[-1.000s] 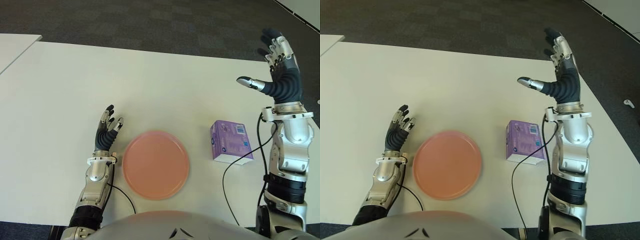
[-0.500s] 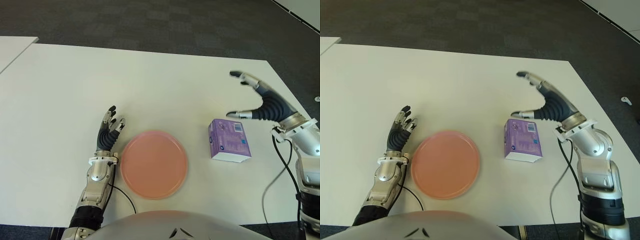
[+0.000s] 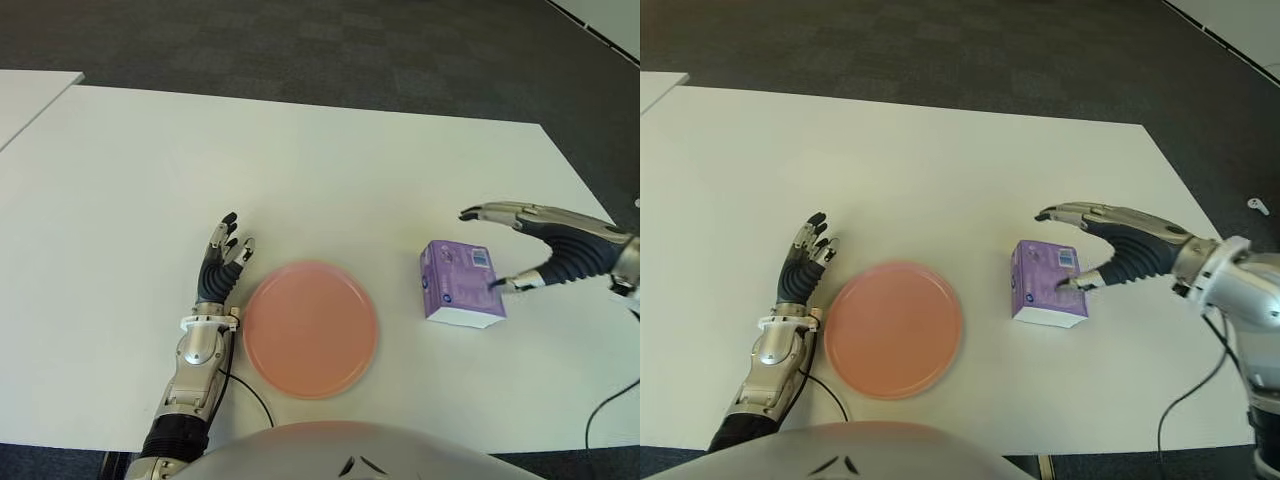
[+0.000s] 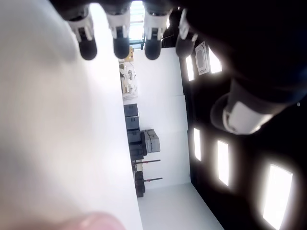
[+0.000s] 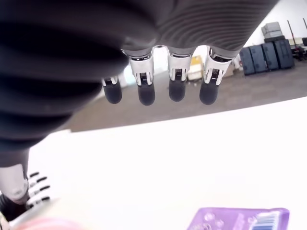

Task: Put the tissue paper into the plate.

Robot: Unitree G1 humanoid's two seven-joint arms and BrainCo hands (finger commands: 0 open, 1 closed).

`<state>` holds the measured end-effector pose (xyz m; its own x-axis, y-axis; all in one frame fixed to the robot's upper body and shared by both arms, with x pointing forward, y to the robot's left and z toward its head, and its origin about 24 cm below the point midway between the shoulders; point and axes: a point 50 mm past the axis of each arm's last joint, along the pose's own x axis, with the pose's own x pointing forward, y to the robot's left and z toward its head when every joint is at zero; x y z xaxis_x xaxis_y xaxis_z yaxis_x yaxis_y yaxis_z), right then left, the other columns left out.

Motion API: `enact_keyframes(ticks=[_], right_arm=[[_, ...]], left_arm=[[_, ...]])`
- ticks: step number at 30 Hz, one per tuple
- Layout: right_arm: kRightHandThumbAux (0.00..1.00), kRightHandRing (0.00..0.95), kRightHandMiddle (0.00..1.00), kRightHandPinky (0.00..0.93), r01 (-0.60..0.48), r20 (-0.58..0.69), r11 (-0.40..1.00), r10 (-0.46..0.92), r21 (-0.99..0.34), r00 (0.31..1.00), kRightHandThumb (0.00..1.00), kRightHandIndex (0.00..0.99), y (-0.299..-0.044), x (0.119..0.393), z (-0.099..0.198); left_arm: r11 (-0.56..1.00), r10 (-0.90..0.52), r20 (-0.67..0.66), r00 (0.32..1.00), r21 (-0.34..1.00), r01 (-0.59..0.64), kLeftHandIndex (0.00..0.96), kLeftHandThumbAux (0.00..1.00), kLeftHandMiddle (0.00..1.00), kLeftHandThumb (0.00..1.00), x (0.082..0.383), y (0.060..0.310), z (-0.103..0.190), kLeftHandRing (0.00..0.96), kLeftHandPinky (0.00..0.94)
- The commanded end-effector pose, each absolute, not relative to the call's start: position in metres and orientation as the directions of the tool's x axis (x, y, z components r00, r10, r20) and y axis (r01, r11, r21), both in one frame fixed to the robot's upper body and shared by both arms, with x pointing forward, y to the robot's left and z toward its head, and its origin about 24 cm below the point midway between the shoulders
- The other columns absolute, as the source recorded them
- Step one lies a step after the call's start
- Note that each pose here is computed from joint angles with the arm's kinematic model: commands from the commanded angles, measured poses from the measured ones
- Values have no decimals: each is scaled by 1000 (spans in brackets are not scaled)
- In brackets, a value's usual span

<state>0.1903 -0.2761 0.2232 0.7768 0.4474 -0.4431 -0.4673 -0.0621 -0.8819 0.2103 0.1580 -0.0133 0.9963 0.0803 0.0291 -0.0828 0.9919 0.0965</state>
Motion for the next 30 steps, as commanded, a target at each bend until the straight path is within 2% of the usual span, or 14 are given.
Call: enact_keyframes(ticks=[1,7,12,18,22,30], right_arm=[[442,0,0,0,-559,-559,-146,444,-816,700,0,0,-277,184,221],[433,0,0,0,-590,-625,-237,451,-772,637,1,0,-268,178,220],[426,0,0,0,-602,-670,-301,404,-740,622,6,0,-266,174,220],[422,0,0,0,-601,-682,-324,382,-731,623,13,0,-266,174,223],[418,0,0,0,-601,-679,-318,370,-734,634,14,0,-270,179,213],[422,0,0,0,-579,-634,-263,394,-771,665,22,0,-269,181,210]], left_arm=[[991,81,-75,994,115,-72,0,503,0,0,200,163,-32,0,0],[991,75,-73,995,121,-66,0,501,0,0,201,164,-32,0,0],[991,76,-82,994,119,-66,0,510,0,0,202,165,-33,0,0],[991,83,-88,993,114,-73,0,524,0,0,204,165,-34,0,0],[991,87,-87,992,108,-78,0,536,0,0,204,164,-34,0,0],[990,97,-68,993,108,-89,0,540,0,0,203,165,-35,0,0]])
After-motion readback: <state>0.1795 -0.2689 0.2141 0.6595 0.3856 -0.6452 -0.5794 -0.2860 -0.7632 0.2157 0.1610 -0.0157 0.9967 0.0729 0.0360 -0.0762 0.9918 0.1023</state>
